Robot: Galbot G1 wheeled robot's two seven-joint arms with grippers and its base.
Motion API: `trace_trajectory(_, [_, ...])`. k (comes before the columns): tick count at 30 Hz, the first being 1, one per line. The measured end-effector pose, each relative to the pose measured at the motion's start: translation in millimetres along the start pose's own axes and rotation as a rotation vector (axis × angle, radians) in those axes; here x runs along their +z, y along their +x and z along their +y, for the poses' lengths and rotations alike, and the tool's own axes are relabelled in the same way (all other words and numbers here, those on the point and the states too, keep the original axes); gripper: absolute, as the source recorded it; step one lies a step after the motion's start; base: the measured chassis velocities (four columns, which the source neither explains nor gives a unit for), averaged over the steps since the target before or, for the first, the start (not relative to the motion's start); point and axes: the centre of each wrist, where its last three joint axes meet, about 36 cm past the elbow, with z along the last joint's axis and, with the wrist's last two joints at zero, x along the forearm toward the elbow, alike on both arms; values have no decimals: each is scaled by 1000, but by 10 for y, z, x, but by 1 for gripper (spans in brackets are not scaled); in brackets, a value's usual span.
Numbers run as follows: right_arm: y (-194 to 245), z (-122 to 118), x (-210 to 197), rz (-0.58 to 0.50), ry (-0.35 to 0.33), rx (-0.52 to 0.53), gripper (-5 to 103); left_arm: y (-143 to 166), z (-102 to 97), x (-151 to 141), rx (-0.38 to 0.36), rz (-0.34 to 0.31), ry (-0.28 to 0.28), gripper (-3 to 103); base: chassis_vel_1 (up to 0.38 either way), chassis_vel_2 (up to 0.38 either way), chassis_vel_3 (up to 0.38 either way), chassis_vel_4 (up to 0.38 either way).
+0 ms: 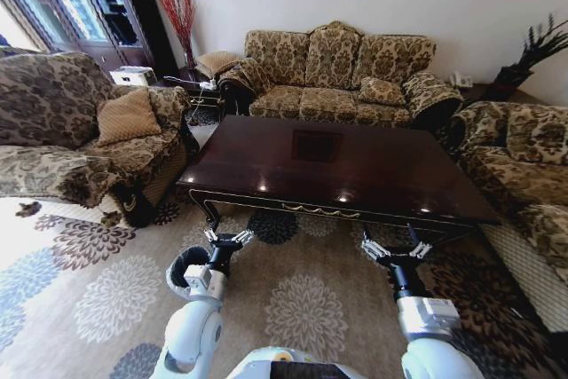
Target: Move to the front of the table and place the trash on the table into the trash bin.
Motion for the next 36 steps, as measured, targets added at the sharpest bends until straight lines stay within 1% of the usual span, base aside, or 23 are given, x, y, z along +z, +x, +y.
trace_trajectory(36, [0, 0, 1, 1, 0, 0, 100, -1, 1, 4, 0, 0, 0, 100, 0, 0, 0, 0])
